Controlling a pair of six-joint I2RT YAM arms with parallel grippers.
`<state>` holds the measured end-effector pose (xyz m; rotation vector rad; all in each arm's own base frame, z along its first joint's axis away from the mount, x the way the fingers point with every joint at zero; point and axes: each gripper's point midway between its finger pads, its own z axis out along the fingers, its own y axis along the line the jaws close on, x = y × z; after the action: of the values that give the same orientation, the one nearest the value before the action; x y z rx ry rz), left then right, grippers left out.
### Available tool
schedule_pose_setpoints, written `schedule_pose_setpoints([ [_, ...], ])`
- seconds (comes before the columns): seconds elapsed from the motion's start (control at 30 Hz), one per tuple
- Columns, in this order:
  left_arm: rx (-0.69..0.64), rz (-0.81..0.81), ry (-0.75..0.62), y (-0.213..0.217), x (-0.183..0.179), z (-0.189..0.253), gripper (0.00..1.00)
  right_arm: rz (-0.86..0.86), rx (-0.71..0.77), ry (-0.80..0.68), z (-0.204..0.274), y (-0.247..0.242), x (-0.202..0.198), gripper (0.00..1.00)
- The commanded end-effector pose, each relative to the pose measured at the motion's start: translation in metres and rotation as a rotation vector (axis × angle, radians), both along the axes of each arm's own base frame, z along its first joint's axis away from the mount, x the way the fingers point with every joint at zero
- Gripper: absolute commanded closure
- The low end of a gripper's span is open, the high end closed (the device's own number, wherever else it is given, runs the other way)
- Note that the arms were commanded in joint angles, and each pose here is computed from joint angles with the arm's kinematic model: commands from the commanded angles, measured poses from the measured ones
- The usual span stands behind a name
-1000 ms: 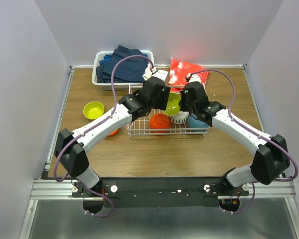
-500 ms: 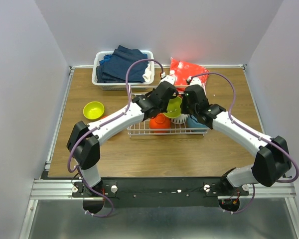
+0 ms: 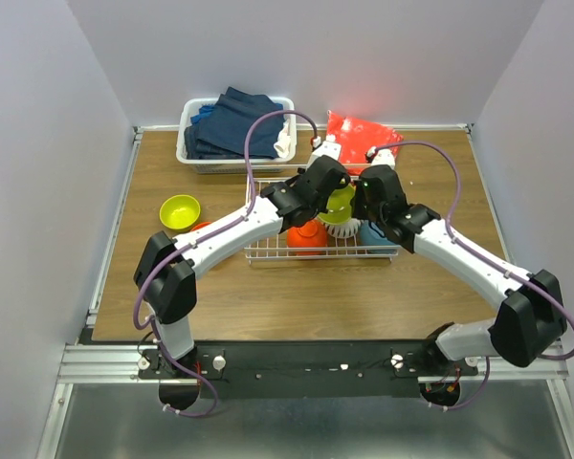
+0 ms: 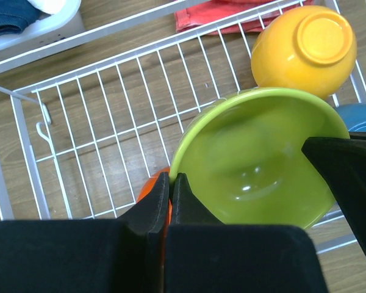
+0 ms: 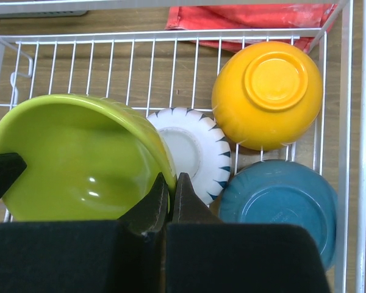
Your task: Unload the bowls from the dish rack
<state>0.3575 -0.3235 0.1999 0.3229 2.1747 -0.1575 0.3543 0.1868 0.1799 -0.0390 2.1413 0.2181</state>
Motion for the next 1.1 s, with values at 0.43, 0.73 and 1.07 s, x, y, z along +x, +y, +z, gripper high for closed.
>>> schedule_pose_setpoints([
  [0.43, -0.043, 0.071, -0.052, 0.046, 0.015, 0.05, 1.0, 0.106, 0.256, -0.315, 0.095, 0.008, -0.026, 0.08],
  [0.73, -0.165, 0.27, -0.022, 0.158, 0.025, 0.071, 1.0, 0.07, 0.261, -0.341, 0.093, -0.002, -0.028, 0.01],
  [1.07, -0.231, 0.551, 0.021, 0.286, 0.01, 0.047, 1.0, 0.075, 0.301, -0.362, 0.093, -0.001, -0.033, 0.0],
])
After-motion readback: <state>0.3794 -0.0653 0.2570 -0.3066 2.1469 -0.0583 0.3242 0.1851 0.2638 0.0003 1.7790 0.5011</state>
